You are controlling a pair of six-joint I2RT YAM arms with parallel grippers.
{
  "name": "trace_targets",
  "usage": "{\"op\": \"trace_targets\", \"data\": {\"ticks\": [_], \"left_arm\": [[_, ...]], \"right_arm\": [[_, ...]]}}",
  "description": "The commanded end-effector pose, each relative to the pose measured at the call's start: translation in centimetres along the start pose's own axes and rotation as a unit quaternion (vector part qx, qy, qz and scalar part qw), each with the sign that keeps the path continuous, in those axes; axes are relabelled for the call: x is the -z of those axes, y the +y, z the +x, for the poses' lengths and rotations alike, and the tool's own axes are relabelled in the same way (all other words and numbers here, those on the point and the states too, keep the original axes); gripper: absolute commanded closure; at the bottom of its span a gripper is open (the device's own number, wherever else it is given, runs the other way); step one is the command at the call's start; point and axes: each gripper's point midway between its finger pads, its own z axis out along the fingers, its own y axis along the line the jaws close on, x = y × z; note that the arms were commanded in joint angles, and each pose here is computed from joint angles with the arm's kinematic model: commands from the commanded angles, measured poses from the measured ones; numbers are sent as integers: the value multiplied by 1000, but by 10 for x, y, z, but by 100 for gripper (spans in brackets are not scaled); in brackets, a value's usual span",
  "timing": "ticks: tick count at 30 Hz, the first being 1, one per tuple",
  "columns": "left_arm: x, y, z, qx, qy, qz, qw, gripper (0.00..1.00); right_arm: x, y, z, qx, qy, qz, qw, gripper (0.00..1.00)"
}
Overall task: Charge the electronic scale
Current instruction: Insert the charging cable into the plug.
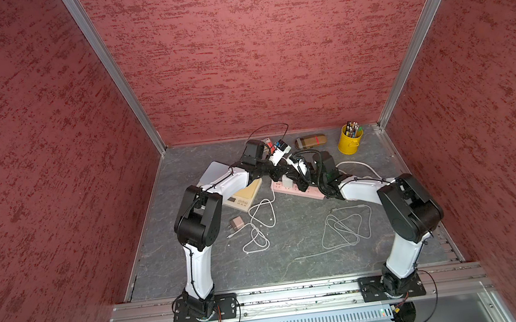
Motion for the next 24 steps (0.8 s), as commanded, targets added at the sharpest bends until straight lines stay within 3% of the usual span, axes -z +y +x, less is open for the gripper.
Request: {"op": "trace_targets", "data": {"ticks": [1, 24], "left_arm": [[-18, -59, 89, 104, 126, 89, 983, 100], [-21, -55, 102, 148, 134, 67, 978, 100]], "right_arm": [[-3, 11, 78, -66, 114, 10, 991, 100], [3, 1, 91, -102, 130, 55, 985, 100]]}}
